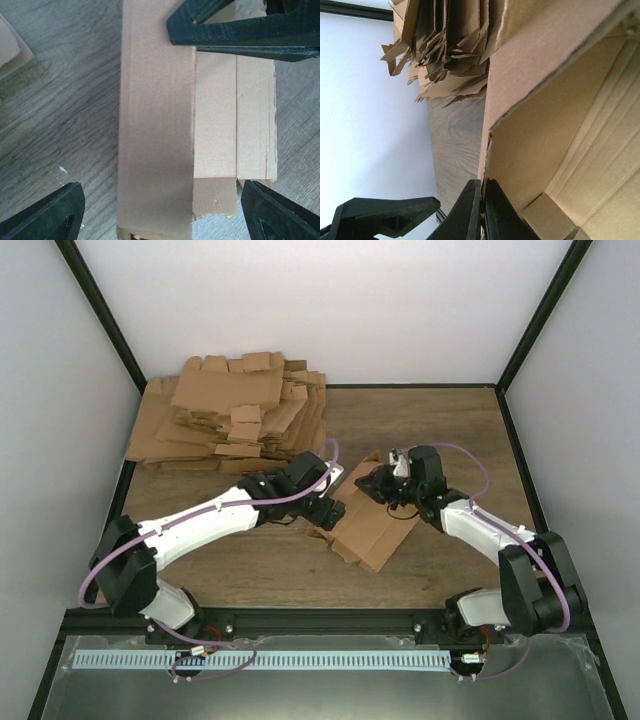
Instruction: Fold the paper box
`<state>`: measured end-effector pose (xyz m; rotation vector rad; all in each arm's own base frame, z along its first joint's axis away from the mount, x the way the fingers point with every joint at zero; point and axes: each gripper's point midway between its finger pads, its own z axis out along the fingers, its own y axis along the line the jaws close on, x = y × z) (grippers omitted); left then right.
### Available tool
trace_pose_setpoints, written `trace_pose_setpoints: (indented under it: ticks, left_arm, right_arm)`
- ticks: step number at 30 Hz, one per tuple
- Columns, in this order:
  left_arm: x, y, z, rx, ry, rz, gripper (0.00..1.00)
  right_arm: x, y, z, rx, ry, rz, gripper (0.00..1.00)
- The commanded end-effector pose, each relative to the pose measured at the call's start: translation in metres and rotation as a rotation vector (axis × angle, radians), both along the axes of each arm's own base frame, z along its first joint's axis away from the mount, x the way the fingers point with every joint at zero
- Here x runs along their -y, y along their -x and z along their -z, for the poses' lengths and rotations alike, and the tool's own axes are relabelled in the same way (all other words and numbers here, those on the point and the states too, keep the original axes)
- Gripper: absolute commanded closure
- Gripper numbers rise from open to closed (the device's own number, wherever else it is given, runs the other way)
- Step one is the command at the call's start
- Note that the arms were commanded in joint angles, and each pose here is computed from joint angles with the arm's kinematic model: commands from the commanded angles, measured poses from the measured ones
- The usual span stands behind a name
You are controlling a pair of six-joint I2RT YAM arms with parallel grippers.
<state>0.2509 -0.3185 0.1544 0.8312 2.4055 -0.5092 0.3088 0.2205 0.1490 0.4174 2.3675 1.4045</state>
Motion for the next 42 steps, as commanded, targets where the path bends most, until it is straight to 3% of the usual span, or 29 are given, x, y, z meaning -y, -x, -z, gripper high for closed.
trace_pose_setpoints:
  ticks: [1,12,25,31,36,42]
  left_arm:
    - [0.014,-0.002,-0.006,0.019,0.011,-0.01,0.12]
    - [0.019,-0.003,0.011,-0.02,0.043,-0.055,0.1]
    - [0.021,-0.015,0.026,-0.037,-0.031,-0.083,0.23]
    - [0.021,-0.02,0.027,-0.031,-0.045,-0.098,0.21]
    - [0.02,-0.021,0.025,-0.046,-0.027,-0.099,0.1]
    - [0.02,-0.02,0.037,-0.092,-0.046,-0.062,0.16]
  right_arm:
    - [-0.006,-0.003,-0.002,0.06,0.003,-0.044,0.97]
    - [-0.006,-0.003,0.013,0.072,0.033,-0.067,0.94]
    - [-0.007,-0.001,0.024,0.054,0.039,-0.08,0.93]
    - [-0.006,0.006,0.037,0.035,0.033,-0.09,0.93]
    - [-0.005,0.011,0.042,0.034,0.04,-0.097,0.92]
    - [-0.004,0.013,0.045,0.034,0.044,-0.101,0.92]
